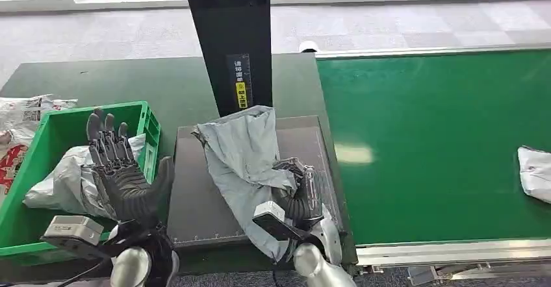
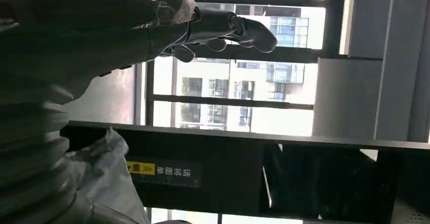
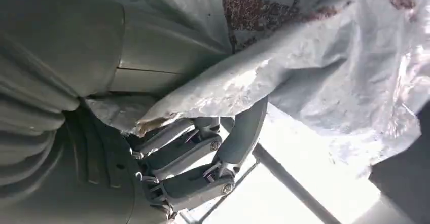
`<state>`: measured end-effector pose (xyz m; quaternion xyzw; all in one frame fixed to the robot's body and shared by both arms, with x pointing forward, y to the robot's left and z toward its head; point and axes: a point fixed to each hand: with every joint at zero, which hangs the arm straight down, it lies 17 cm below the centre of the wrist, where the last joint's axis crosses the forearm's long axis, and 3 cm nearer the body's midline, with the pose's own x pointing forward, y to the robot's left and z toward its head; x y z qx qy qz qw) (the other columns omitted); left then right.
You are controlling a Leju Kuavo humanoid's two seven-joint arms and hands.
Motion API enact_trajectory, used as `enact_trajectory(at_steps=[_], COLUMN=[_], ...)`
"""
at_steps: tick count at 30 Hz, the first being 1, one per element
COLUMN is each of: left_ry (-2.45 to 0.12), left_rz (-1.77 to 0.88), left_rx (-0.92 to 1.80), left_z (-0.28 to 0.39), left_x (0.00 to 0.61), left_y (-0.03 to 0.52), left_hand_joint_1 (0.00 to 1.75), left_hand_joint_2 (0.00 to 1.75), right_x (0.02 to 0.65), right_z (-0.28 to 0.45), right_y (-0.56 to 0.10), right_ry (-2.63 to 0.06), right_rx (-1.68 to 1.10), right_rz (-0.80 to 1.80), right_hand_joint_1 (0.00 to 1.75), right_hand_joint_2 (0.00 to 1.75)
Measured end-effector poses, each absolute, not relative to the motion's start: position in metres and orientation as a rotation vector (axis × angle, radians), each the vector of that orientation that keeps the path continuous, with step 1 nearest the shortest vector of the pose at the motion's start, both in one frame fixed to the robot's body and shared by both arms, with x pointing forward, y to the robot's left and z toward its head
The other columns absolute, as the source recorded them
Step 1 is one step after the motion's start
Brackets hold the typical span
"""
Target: Moved the parcel from conveyor to table for the left to box.
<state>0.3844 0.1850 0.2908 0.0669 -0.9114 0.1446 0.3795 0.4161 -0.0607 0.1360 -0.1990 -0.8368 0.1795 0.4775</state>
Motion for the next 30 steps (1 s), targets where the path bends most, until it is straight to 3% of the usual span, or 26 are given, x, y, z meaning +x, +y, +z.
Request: enact_trajectory(at_steps=[27, 28, 30], left_ry=[-2.342, -2.344, -2.342], left_rz=[0.367, 0.365, 0.361], left_rx=[0.132, 0.13, 0.123], left_z=[0.298, 0.299, 0.299], left_x=[0.393, 0.394, 0.395], left_y=[0.178, 0.177, 0.174], left_hand_joint_1=[0.0, 0.0, 0.0], left_hand_joint_2=[1.75, 1.75, 1.75], right_x=[0.421, 0.421, 0.422], right_z=[0.112, 0.112, 0.11], right_y=[-0.021, -0.02, -0.02], right_ry=[-1.997, -1.997, -1.985], right_rx=[-0.396, -0.396, -0.396], right_rz=[0.552, 0.555, 0.557], right_hand_joint_1=[1.75, 0.0, 0.0], right_hand_joint_2=[1.75, 1.75, 1.75])
